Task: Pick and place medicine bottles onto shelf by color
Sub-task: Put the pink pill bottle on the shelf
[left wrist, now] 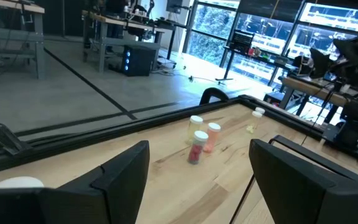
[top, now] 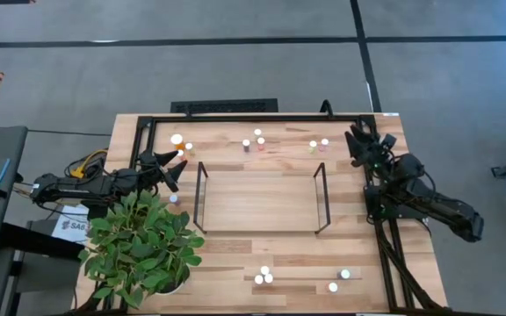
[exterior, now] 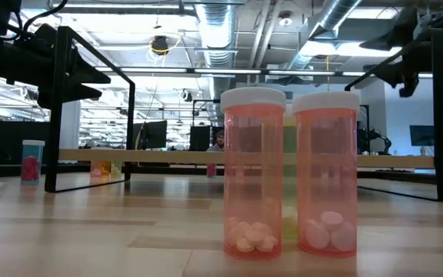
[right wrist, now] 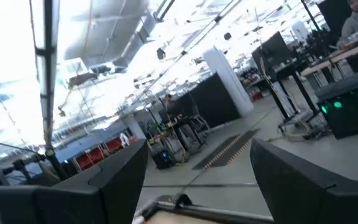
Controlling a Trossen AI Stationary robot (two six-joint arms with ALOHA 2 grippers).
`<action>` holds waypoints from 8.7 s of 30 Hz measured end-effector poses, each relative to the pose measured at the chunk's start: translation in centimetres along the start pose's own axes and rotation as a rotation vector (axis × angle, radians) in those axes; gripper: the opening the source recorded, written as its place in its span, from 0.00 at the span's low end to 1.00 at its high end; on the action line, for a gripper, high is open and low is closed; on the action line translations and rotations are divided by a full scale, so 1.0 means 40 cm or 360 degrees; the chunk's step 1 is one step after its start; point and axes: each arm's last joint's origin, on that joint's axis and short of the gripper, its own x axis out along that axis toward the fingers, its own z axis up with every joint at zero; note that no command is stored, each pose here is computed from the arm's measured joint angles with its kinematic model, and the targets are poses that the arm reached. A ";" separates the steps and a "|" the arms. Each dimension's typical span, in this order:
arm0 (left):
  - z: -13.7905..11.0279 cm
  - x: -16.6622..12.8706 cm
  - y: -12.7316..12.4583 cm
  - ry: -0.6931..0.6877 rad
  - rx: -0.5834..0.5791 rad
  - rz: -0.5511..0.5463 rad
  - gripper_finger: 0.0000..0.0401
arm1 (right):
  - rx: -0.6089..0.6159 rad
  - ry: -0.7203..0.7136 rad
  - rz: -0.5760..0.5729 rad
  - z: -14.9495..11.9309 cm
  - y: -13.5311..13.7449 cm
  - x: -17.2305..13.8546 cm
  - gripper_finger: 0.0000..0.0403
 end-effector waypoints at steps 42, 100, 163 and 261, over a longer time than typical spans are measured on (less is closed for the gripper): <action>0.000 0.000 0.000 0.0000 0.0000 -0.0001 0.66 | 0.1001 0.1257 -0.1564 -0.098 -0.014 0.371 0.76; 0.000 0.000 0.000 0.0000 0.0000 0.0000 0.66 | 0.1106 0.1714 -0.2595 -0.153 -0.196 0.482 0.76; 0.000 0.000 0.000 0.0001 0.0000 0.0000 0.66 | 0.0802 0.1713 -0.2131 0.006 -0.085 0.630 0.34; 0.000 0.000 0.000 0.0000 0.0000 0.0000 0.66 | -0.0761 0.2860 -0.0379 -0.386 0.451 0.462 0.41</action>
